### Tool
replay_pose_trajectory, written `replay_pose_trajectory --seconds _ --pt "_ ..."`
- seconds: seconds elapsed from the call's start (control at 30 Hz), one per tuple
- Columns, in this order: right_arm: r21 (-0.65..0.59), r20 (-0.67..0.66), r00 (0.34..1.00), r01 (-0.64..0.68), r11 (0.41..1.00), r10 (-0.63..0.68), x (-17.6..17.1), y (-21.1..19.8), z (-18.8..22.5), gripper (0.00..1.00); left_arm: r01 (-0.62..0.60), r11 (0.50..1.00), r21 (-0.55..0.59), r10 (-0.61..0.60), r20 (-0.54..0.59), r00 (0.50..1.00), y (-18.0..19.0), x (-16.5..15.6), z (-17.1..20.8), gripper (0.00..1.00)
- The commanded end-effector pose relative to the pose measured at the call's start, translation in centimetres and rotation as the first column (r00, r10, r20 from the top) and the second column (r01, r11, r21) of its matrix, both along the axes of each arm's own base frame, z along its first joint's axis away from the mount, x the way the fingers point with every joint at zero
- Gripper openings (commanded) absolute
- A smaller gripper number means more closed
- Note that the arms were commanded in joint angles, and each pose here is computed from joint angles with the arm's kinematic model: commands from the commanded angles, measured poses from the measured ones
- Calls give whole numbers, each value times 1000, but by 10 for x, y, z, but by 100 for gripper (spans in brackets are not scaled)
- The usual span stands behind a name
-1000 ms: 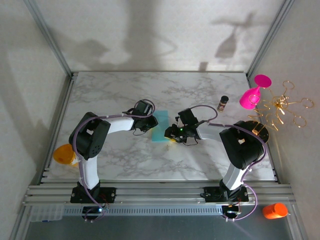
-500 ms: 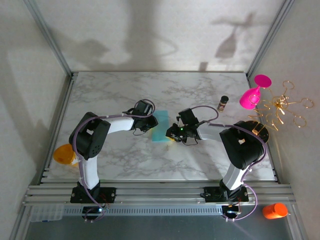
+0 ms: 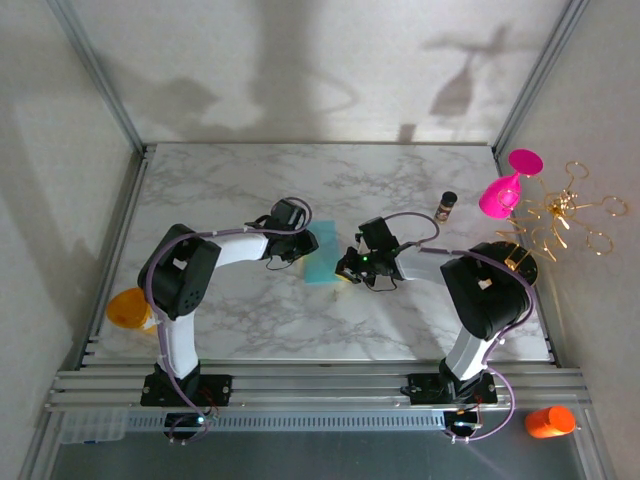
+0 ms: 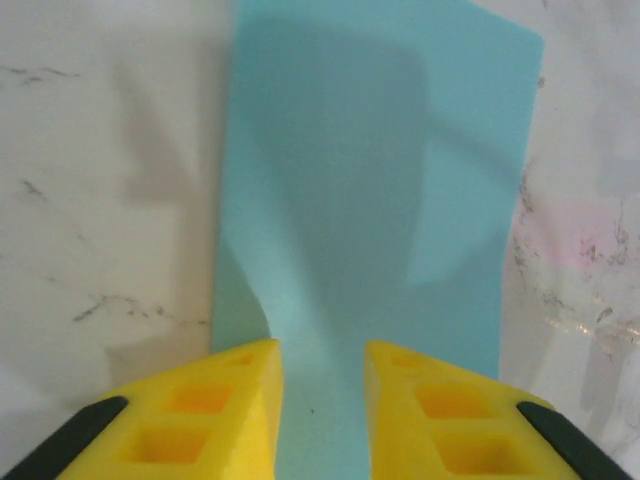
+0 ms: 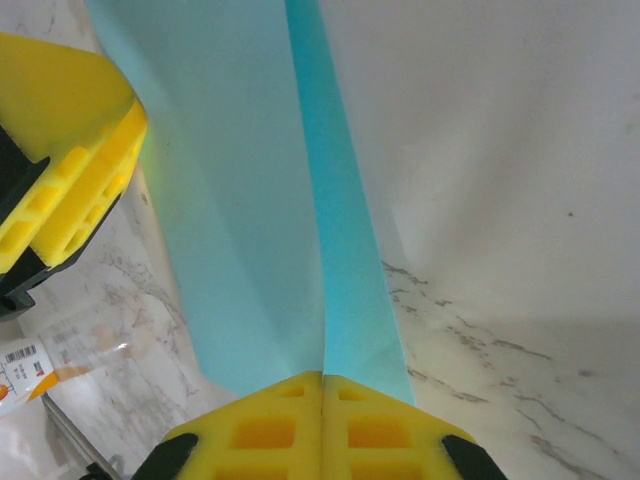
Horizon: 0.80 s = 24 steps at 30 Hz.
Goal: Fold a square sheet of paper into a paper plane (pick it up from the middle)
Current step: Fold the triangle a second time at the center of the table.
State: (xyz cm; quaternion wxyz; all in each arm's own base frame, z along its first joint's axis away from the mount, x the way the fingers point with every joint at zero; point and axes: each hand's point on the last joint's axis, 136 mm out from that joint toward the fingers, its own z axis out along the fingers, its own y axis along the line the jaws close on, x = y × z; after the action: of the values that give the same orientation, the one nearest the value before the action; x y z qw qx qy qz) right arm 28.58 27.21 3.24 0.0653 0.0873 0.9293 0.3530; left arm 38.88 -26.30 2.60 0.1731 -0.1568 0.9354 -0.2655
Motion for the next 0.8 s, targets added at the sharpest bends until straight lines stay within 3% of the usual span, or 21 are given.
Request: replay_pose_trajectory --seconds 0.0,0.13,0.33,0.77 --pt "-34 5 1000 -10 999 11 -7 -12 1 0 62 998 -24 -59 115 992 -8 12 37 33" --pt "-38 -3 999 -44 998 44 -14 -15 2 0 81 997 -6 -80 136 988 -10 20 35 33" --pt "-27 5 997 -71 997 71 -14 -13 7 0 64 997 45 -68 78 995 -3 19 5 27" --pt "120 106 985 -149 982 136 3 18 32 0 52 995 85 -53 14 998 10 8 -22 23"
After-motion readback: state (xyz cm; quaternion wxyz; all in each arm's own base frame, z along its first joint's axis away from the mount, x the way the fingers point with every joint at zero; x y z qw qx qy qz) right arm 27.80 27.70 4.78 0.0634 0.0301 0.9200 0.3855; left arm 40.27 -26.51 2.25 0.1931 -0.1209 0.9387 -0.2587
